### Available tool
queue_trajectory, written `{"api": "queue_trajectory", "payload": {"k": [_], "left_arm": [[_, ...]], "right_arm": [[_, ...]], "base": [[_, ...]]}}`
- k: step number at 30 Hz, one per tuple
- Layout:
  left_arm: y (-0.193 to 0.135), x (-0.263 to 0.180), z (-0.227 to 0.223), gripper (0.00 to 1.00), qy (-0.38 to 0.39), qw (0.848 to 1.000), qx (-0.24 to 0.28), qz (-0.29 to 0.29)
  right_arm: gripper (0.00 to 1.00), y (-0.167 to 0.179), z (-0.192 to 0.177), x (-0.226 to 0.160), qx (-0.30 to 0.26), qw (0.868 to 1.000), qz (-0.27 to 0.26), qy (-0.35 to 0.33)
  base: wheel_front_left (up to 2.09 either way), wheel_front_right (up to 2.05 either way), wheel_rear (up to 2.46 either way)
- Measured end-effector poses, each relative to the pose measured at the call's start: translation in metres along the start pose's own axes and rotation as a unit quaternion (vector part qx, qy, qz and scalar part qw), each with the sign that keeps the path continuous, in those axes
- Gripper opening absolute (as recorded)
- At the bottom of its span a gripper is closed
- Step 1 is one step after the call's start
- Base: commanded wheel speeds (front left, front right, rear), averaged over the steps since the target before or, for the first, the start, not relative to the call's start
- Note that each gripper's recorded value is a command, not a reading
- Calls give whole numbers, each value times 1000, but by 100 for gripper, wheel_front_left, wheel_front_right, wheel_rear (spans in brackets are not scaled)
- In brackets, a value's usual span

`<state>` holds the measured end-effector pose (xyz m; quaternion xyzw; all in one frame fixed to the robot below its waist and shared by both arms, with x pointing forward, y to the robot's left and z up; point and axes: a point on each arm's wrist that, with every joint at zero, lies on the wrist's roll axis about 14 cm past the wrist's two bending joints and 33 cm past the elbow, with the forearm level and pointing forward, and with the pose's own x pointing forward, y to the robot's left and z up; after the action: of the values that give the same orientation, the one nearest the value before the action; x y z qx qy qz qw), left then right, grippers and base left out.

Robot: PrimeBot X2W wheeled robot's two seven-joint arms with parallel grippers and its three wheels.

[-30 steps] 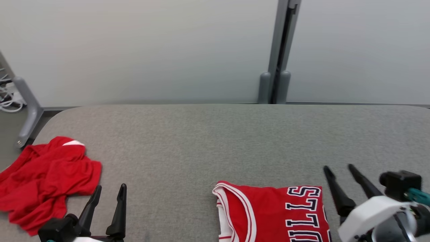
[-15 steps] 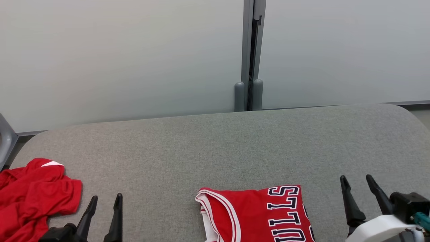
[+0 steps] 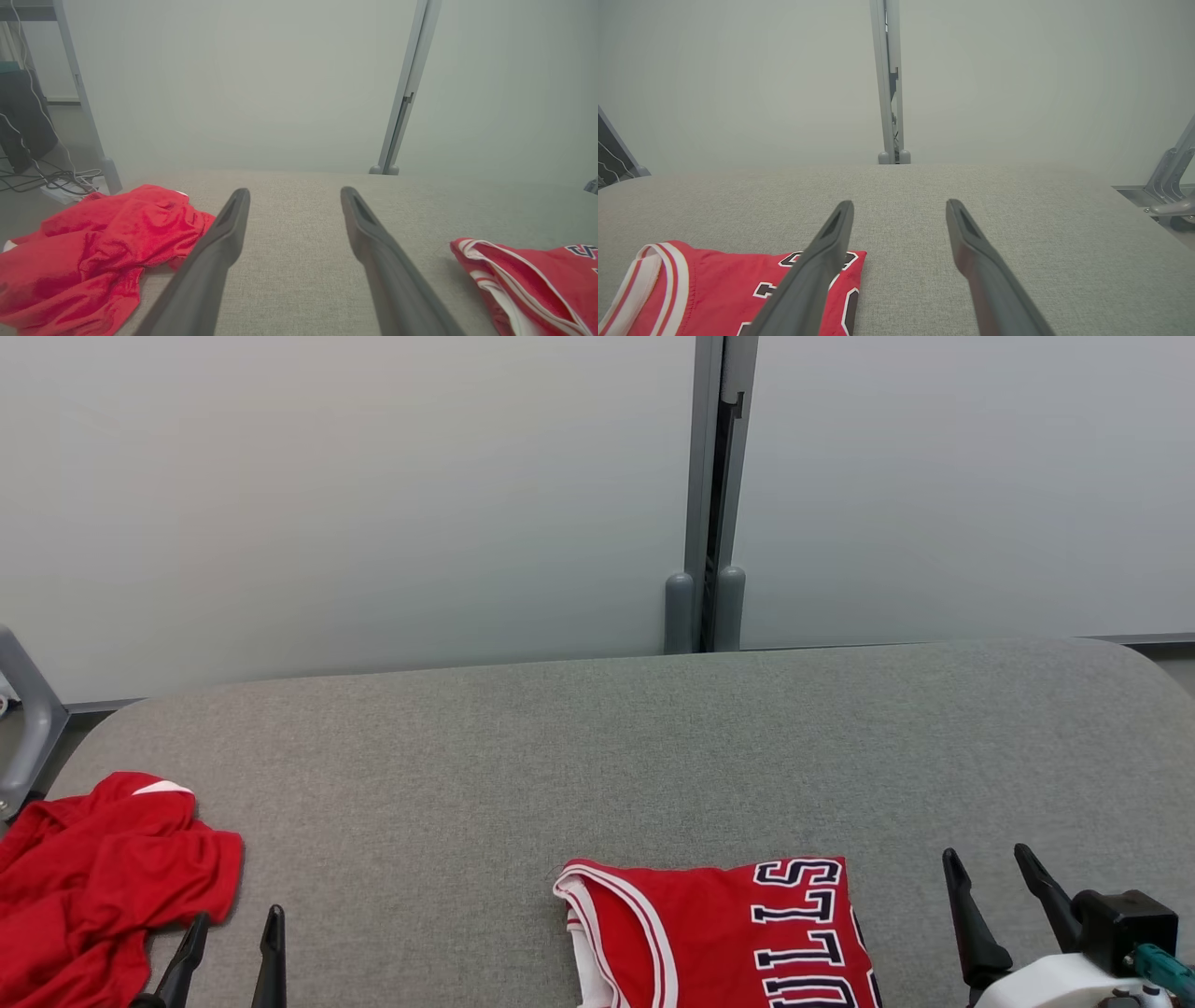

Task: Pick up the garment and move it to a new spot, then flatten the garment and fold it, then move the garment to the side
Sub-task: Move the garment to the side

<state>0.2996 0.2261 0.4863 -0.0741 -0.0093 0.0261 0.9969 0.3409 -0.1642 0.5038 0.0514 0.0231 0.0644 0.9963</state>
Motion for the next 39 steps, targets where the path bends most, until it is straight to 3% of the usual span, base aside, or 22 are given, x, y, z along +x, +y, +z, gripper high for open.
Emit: {"api": "queue_trajectory", "payload": {"k": [14,18,20,22,26,29,33,39], "left_arm": [[1,-2,-8,100,10,1000,-4,1],[4,-5,-8,100,9,1000,-7,8],[5,-7,-8,100,8,1000,-5,9],[8,-10,-9,100,10,1000,-4,14],[14,-15,-9,100,8,1000,-6,24],[17,-15,-9,100,10,1000,-3,27],[22,-16,-10,100,12,999,-3,35],[30,-17,-12,100,19,999,-2,49]], "right_arm": [[100,8,-4,3,6,1000,9,6],[100,13,-21,4,17,998,15,63],[100,18,-47,0,41,988,22,145],[100,29,-74,-11,53,968,40,243],[100,34,-69,-9,46,942,53,327],[100,28,-84,-19,22,907,45,418],[100,16,-73,3,27,905,28,423],[100,25,-103,9,34,878,41,477]], "base": [[0,0,0],[0,0,0],[0,0,0],[0,0,0],[0,0,0],[0,0,0],[0,0,0],[0,0,0]]}}
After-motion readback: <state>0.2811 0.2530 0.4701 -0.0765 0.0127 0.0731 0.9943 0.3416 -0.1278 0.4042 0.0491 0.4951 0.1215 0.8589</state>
